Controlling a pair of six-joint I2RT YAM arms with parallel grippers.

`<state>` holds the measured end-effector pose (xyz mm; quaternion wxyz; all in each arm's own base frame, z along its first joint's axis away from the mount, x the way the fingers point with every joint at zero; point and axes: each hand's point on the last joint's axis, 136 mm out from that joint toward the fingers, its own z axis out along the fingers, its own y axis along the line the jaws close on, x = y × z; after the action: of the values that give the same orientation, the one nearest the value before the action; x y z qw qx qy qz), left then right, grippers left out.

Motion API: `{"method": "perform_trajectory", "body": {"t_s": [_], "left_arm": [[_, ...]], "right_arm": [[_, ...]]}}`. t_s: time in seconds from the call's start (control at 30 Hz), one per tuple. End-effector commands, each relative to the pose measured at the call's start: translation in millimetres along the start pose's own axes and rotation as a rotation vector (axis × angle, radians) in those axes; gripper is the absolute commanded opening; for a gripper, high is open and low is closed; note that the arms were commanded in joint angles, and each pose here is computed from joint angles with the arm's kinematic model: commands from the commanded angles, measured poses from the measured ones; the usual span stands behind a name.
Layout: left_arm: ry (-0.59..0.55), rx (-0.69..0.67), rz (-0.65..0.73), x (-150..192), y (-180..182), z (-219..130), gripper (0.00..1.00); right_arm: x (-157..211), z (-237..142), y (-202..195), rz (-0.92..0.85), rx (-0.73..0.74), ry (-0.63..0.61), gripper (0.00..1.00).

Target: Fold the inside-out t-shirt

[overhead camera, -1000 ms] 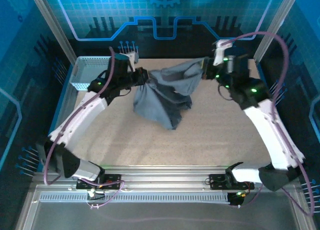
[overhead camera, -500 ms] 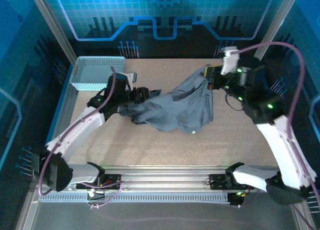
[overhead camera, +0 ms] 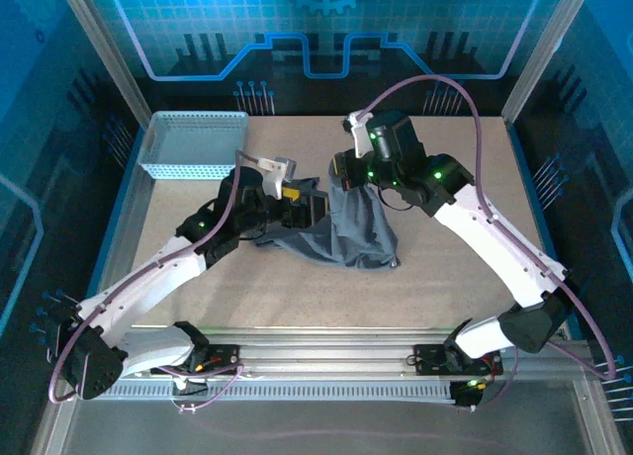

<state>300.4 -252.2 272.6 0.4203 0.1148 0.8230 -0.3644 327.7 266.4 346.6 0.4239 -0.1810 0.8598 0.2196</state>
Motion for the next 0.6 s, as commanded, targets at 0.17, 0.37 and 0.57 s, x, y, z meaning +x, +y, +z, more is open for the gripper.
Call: {"method": "perform_trajectory", "body": {"t_s": [0.17, 0.37, 0.57], "left_arm": [[-0.033, 0.081, 0.001, -6.8, -14.9, 26.3, 0.84], [-0.042, 0.112, -0.03, -12.4, -19.1, 39.8, 0.72], [-0.059, 0.094, -0.045, -15.3, -13.9, 45.1, 0.34]], "right_arm": [[-4.5, 2.4, 23.4, 0.017, -0.072, -0.02, 0.0], [7.2, 13.4, 33.9, 0.019, -0.106, 0.017, 0.0], [20.0, 27.7, 32.6, 0.03, -0.094, 0.063, 0.0]]}}
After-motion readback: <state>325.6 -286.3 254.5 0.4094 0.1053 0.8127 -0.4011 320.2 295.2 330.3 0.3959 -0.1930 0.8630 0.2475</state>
